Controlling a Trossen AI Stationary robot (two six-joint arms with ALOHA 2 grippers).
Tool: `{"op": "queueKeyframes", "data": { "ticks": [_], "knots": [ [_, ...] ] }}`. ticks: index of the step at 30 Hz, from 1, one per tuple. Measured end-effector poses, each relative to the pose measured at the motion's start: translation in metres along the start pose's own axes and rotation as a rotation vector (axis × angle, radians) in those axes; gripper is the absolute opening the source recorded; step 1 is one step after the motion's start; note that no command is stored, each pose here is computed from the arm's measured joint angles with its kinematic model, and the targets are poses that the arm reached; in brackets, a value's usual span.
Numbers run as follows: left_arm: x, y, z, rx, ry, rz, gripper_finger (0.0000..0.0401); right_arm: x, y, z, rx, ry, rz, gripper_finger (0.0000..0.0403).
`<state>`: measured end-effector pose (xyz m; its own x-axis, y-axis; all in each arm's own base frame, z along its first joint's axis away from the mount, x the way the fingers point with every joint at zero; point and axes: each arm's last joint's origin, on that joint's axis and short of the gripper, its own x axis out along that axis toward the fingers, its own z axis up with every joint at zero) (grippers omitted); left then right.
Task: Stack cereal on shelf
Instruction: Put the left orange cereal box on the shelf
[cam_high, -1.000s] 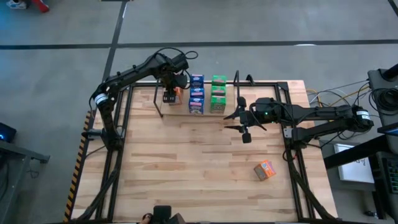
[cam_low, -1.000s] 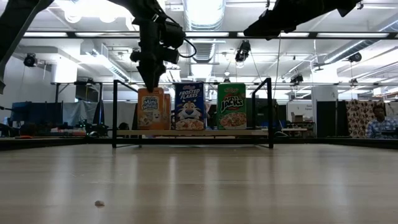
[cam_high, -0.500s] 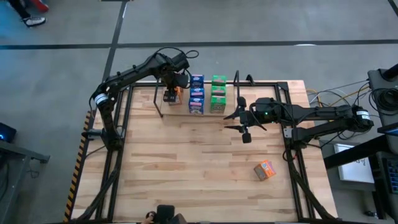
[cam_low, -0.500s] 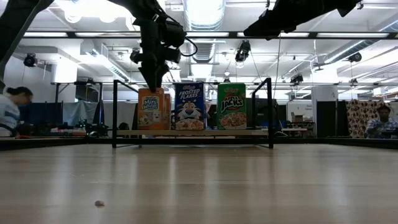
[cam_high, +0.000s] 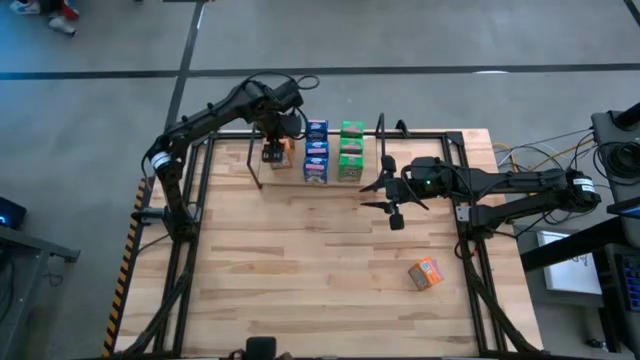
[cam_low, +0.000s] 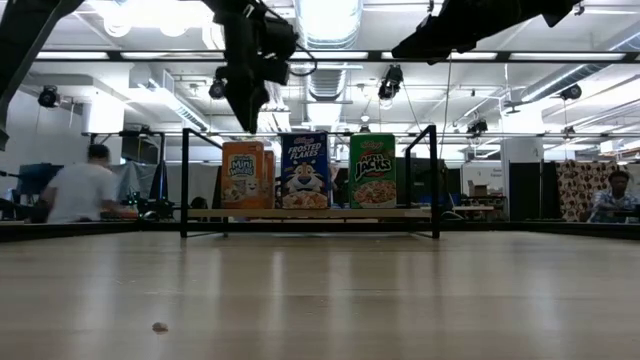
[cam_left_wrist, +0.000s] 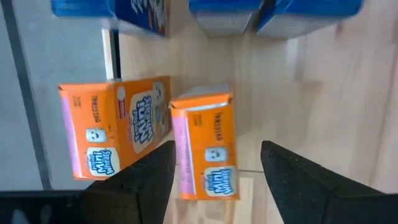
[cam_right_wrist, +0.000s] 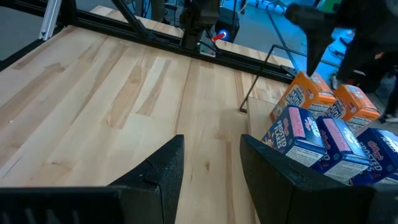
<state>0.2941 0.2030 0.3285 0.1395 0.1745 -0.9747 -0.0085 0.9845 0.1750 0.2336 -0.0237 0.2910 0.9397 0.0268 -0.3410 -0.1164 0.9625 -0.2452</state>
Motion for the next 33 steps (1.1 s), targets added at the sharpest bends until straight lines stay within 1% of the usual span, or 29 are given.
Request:
{"op": "queueKeyframes", "data": {
  "ticks": [3, 5, 7, 10, 12, 16, 18, 22, 33],
  "knots": [
    [-0.013, -0.004, 0.003, -0.039, -0.020, 0.004, 0.0213, 0.000, 0.000, 0.000, 0.000, 0.000, 0.000, 0.0146],
    [-0.021, -0.006, 0.002, -0.082, -0.019, 0.004, 0.0201, 0.000, 0.000, 0.000, 0.000, 0.000, 0.000, 0.0146],
    [-0.024, -0.007, -0.002, -0.126, 0.024, 0.015, 0.0181, 0.000, 0.000, 0.000, 0.000, 0.000, 0.000, 0.0146],
    [-0.021, -0.009, -0.010, -0.186, 0.111, 0.055, 0.0134, 0.000, 0.000, 0.000, 0.000, 0.001, 0.000, 0.0146],
    [-0.016, -0.011, -0.016, -0.204, 0.154, 0.056, 0.0096, 0.000, 0.000, 0.000, 0.000, 0.003, 0.001, 0.0146],
    [-0.002, -0.015, -0.021, -0.223, 0.202, 0.046, 0.0028, 0.000, 0.000, 0.000, 0.000, 0.003, 0.001, 0.0146],
    [0.005, -0.015, -0.022, -0.226, 0.216, 0.060, 0.0008, 0.000, 0.000, 0.000, 0.000, 0.003, 0.001, 0.0146],
    [0.015, -0.014, -0.024, -0.226, 0.262, 0.135, 0.0010, 0.000, 0.000, 0.000, 0.007, 0.003, 0.001, 0.0146],
    [0.018, -0.012, -0.021, -0.237, 0.232, 0.149, 0.0008, 0.000, 0.000, 0.000, 0.009, 0.002, 0.000, 0.0146]
  ]
}}
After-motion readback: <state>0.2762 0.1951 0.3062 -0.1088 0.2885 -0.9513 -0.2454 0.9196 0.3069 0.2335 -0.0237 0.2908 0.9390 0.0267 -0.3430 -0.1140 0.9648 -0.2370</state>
